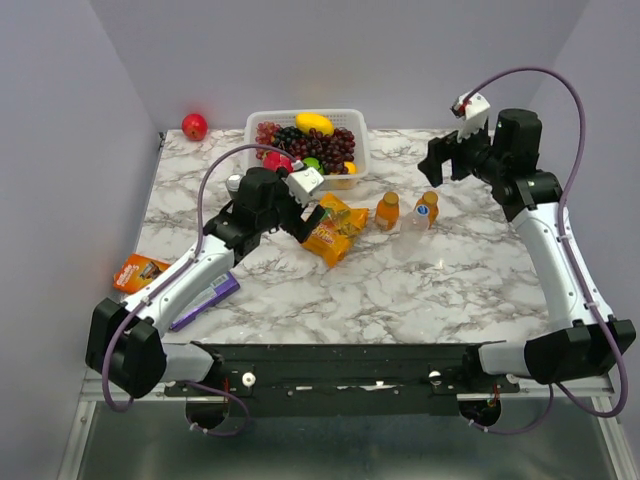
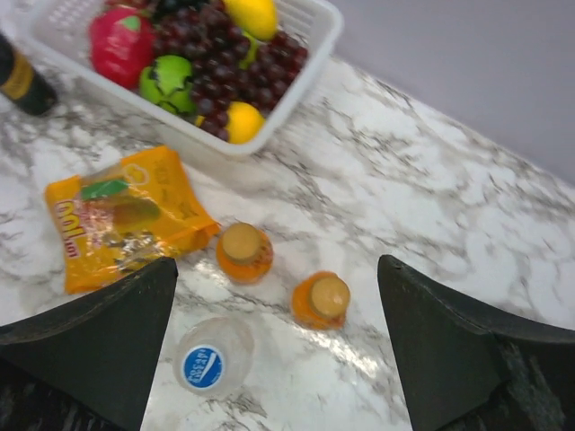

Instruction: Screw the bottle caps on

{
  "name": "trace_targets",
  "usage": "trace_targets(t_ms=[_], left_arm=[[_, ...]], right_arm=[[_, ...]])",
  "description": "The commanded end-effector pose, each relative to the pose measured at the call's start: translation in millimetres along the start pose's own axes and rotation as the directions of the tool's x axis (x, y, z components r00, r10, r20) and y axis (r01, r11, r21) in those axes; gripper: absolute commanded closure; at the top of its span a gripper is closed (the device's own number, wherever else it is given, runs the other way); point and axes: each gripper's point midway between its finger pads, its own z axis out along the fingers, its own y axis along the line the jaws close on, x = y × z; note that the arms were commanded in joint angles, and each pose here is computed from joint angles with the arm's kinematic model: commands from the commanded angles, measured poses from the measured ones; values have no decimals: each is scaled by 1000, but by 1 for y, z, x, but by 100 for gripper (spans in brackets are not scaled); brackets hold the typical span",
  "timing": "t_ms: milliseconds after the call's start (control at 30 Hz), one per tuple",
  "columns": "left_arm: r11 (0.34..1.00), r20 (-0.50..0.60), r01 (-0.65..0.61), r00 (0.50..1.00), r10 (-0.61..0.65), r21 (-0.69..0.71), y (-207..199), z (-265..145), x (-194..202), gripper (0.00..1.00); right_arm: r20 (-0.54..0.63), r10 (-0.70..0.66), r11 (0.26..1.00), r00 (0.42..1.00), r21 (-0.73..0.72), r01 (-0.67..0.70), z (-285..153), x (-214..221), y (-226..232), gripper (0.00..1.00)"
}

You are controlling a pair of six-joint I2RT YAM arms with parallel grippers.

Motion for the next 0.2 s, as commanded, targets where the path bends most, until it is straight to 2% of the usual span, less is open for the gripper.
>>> trace_targets(t_ms=[0, 167], left_arm=[[998, 90, 12, 996, -6, -59, 11, -11, -21, 1], [997, 125, 22, 992, -12, -79, 15, -16, -33, 1]], right_arm=[[-149, 79, 973, 986, 228, -43, -13, 35, -33, 0], [-103, 63, 981, 993, 187, -43, -18, 18, -25, 1]])
